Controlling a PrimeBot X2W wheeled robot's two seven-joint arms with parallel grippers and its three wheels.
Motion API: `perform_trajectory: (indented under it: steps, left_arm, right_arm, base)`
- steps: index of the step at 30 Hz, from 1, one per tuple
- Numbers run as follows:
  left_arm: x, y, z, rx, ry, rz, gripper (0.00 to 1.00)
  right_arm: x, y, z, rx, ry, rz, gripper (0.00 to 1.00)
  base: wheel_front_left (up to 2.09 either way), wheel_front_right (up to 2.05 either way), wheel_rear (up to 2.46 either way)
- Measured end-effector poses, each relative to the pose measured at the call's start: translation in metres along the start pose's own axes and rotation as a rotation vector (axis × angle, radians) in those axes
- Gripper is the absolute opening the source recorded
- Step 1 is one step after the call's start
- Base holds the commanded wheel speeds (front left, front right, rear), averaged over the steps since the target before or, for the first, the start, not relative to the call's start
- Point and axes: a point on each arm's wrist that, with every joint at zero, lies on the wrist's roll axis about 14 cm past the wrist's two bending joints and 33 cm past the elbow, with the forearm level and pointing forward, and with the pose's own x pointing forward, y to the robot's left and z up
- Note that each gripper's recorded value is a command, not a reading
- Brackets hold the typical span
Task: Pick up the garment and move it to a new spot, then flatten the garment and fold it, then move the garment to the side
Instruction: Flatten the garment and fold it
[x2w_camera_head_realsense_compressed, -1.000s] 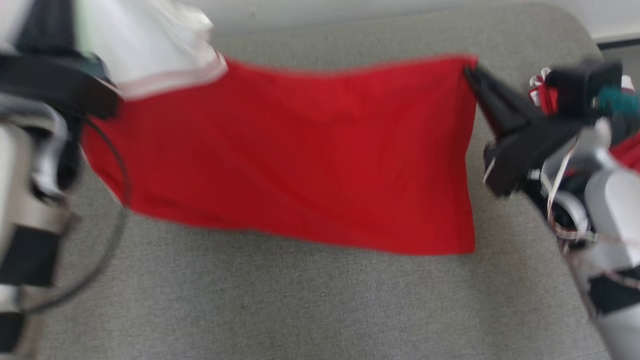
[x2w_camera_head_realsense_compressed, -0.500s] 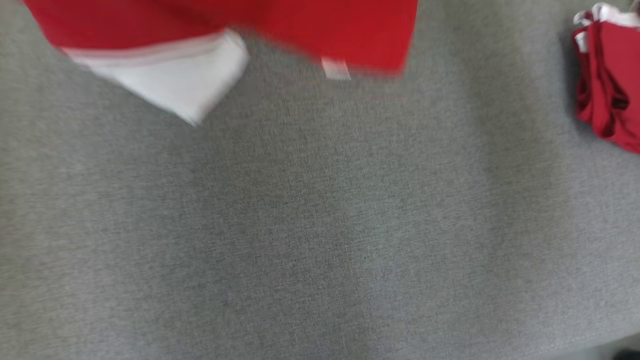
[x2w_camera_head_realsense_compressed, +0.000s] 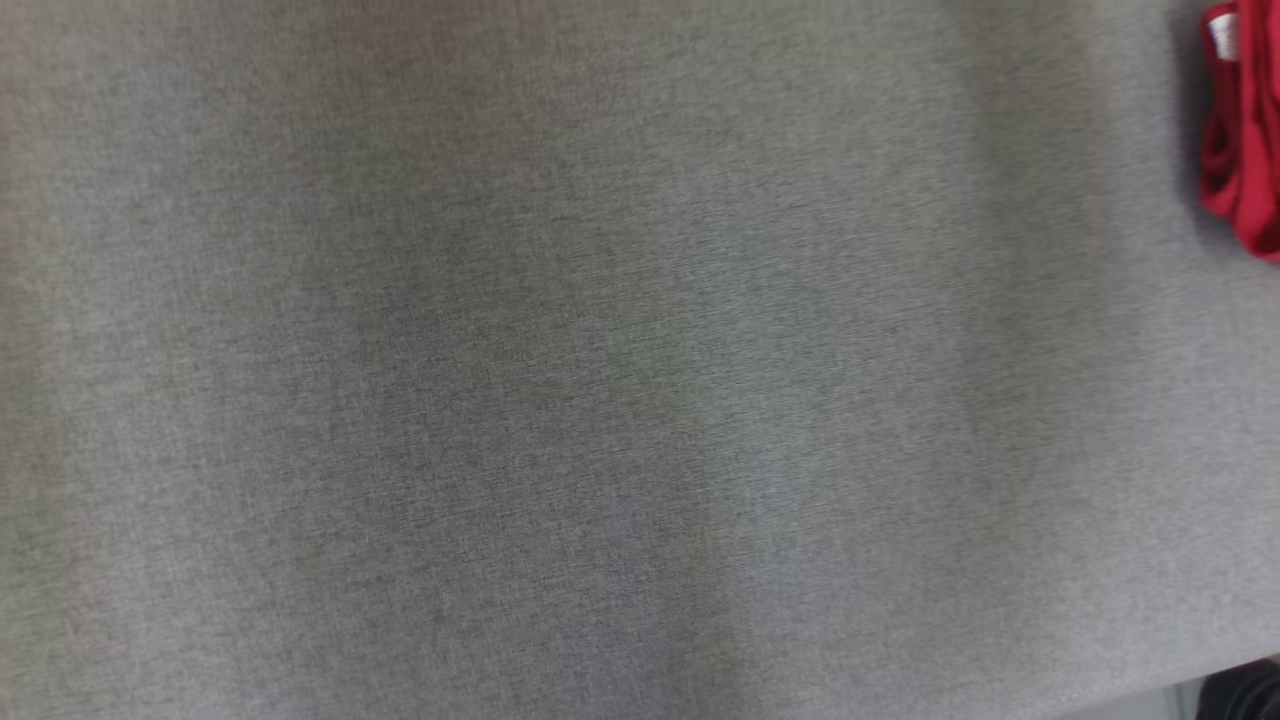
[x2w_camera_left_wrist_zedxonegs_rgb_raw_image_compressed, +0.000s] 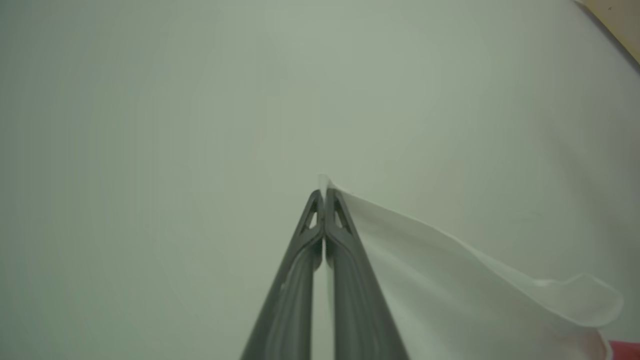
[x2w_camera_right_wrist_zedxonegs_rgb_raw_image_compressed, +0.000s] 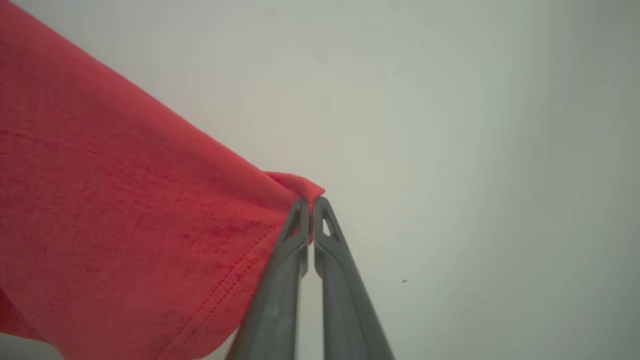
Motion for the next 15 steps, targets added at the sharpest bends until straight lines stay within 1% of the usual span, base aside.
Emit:
perform_trajectory:
  steps: [2,4,6,7,9,12,15]
  left_arm:
    - [-0.034,-0.015,-0.042,-0.024,0.122,-0.036,0.00]
    - [-0.076,-0.032,-0.080,-0.079,0.253,-0.048,0.00]
    - [-0.119,-0.047,-0.104,-0.132,0.362,-0.050,0.00]
    - [-0.139,-0.053,-0.111,-0.135,0.411,-0.065,0.00]
    - [-0.168,-0.058,-0.113,-0.188,0.466,-0.027,0.00]
    - [-0.207,-0.065,-0.108,-0.234,0.547,0.016,0.00]
    - [-0.245,-0.065,-0.096,-0.270,0.630,0.094,0.00]
  right_arm:
    - [-0.010,0.019,-0.038,-0.012,0.088,0.045,0.00]
    - [-0.024,0.041,-0.074,-0.016,0.166,0.098,0.00]
    - [-0.041,0.065,-0.103,-0.007,0.232,0.156,0.00]
    - [-0.049,0.077,-0.113,0.000,0.253,0.188,0.00]
    - [-0.066,0.093,-0.128,0.019,0.294,0.231,0.00]
    - [-0.088,0.100,-0.136,0.049,0.328,0.257,0.00]
    - [-0.118,0.103,-0.145,0.094,0.398,0.265,0.00]
  base:
    - [0.00,0.00,0.00]
    - [0.00,0.00,0.00]
    - [0.00,0.00,0.00]
    - [0.00,0.00,0.00]
    - [0.00,0.00,0.00]
    - [0.00,0.00,0.00]
    - [0.00,0.00,0.00]
